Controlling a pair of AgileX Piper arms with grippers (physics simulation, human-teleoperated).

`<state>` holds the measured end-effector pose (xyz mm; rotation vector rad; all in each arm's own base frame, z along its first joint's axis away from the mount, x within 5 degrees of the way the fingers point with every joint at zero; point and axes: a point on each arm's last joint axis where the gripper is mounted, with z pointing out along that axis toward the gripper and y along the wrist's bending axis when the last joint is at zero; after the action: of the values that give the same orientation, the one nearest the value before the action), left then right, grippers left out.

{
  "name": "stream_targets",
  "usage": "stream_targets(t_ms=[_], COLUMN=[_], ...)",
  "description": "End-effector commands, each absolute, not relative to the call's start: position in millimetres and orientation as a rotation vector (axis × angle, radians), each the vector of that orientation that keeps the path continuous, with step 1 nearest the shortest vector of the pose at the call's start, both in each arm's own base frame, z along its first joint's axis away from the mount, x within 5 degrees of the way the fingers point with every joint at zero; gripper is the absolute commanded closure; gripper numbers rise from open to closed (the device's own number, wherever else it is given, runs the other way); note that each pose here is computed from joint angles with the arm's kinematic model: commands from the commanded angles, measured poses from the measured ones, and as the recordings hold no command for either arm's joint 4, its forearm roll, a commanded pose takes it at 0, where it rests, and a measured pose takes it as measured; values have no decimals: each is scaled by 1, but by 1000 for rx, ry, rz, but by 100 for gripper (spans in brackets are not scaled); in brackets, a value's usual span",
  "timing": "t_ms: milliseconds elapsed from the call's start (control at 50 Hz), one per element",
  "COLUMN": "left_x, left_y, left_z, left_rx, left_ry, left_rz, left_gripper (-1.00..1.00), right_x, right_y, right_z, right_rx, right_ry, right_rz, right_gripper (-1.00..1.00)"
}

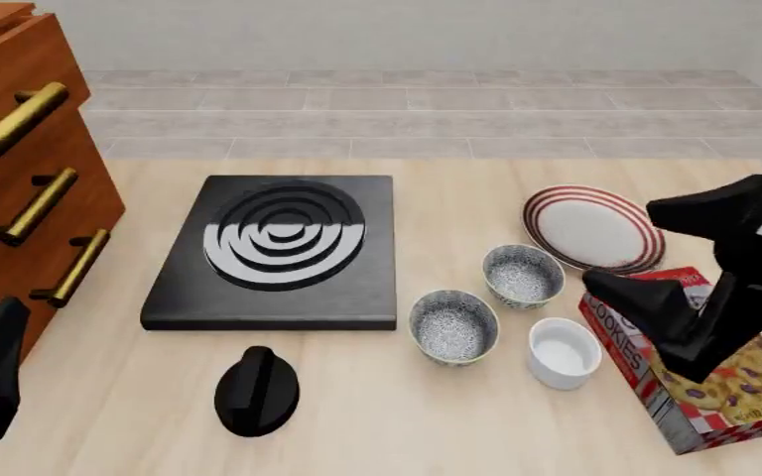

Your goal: Pick the akita bowl from table center and place it on the plate.

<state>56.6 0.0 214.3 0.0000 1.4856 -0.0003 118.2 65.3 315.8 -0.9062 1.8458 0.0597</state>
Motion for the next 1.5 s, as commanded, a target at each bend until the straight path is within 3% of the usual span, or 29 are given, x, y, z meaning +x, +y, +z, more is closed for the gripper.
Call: stream_targets(t_ms=[20,340,680,1220,1500], left_x=[57,57,57,57,57], left_y=[0,0,0,0,0], left_z=[214,214,214,214,214], left_rx=[0,0,0,0,0], left_ry=[1486,1485,1486,1485,1485], left_rz=[0,0,0,0,0], left_gripper=[-100,-100,-100,-100,-100], right_x=[139,166,179,208,213], right_y=[98,142,170,176,183], right_z=[300,273,249,197,189], right_rx=[-1181,-1502,-1674,-1812,-1836], right_ry=[1907,1944,1975,1998,2008], right_rz=[66,42,43,-21,-18], right_gripper=[-100,-100,-100,-100,-100])
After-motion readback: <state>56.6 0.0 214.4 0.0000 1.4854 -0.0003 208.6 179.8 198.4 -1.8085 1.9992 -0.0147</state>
